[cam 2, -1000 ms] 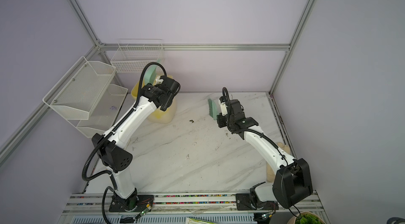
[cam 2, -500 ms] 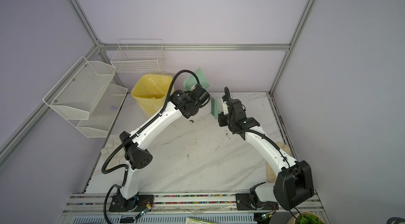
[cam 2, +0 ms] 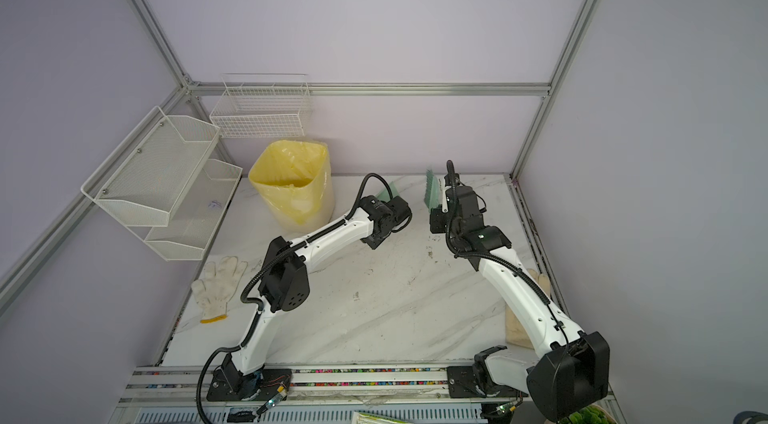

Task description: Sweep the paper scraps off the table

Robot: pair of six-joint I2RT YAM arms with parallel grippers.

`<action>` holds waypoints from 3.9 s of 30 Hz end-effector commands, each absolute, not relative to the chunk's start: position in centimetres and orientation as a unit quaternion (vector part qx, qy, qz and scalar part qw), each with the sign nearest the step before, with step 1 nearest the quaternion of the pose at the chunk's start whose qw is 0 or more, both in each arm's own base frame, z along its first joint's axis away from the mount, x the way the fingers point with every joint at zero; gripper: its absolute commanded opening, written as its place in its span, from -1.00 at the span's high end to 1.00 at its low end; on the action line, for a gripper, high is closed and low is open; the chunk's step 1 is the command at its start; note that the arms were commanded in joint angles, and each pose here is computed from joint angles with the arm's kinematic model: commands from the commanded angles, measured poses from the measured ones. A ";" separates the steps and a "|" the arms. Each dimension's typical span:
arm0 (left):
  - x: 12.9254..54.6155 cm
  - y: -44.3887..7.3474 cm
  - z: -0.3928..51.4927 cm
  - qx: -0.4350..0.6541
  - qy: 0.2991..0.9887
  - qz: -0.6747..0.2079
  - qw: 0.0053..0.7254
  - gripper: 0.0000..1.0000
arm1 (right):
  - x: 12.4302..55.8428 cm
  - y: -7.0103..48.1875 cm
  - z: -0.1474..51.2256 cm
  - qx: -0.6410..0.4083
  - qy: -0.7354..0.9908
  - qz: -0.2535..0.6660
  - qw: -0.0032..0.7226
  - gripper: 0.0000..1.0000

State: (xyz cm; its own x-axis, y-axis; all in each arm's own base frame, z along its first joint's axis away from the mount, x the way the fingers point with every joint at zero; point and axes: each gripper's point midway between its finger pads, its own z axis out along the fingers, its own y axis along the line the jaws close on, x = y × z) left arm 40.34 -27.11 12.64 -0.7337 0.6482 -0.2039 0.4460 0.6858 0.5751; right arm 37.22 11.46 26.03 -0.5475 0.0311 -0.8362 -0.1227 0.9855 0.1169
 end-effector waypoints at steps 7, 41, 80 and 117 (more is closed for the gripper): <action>40.3 -28.1 8.8 0.281 0.923 0.184 0.189 0.70 | 36.8 12.4 24.2 -0.027 0.883 0.118 0.453 1.00; 34.5 -20.6 17.6 0.187 0.931 0.156 0.273 -0.58 | 42.5 21.8 14.7 -0.036 0.870 0.325 0.369 1.00; 30.9 -1.3 17.5 -0.118 0.851 0.275 0.432 -0.99 | 44.7 9.1 18.5 0.012 0.858 0.260 0.443 -0.94; 36.7 4.9 15.5 -0.116 0.741 0.198 0.631 -1.00 | 39.3 -4.6 17.1 0.163 0.710 -0.059 0.683 -0.95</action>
